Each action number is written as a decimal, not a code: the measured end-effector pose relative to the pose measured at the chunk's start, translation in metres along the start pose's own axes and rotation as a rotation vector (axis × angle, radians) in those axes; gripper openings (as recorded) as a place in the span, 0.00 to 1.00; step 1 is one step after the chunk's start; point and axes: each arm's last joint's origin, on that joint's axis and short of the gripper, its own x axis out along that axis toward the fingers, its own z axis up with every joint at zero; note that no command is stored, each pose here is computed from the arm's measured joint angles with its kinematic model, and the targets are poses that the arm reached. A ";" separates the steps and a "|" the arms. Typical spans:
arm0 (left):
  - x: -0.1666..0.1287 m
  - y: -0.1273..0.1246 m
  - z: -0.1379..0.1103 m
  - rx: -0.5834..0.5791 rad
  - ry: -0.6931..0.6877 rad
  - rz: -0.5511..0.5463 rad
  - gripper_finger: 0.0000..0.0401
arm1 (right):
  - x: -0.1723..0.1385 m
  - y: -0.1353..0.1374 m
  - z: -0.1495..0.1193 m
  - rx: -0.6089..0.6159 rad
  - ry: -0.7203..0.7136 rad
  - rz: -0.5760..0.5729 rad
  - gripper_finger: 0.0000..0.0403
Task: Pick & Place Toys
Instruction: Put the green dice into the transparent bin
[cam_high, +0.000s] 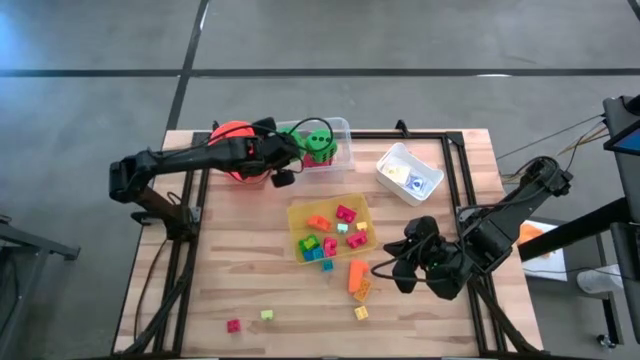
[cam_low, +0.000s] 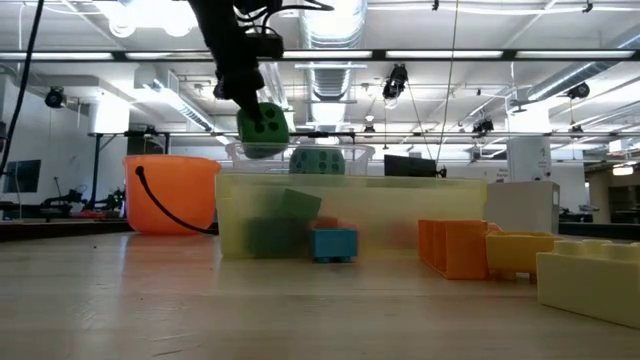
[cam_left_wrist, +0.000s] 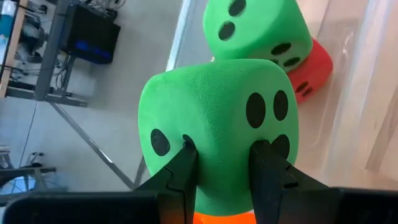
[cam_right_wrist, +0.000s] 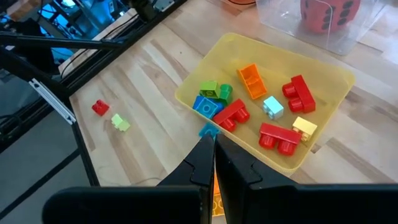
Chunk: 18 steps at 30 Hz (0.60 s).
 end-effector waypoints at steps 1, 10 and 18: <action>0.000 0.000 0.000 0.014 0.005 -0.002 0.24 | 0.000 0.000 0.000 0.000 0.000 -0.001 0.03; 0.011 -0.004 0.001 0.059 0.018 -0.042 0.24 | 0.000 -0.001 0.000 -0.006 0.002 -0.006 0.03; 0.025 -0.004 0.000 0.051 0.063 -0.058 0.23 | 0.000 -0.001 -0.001 0.012 0.029 -0.002 0.03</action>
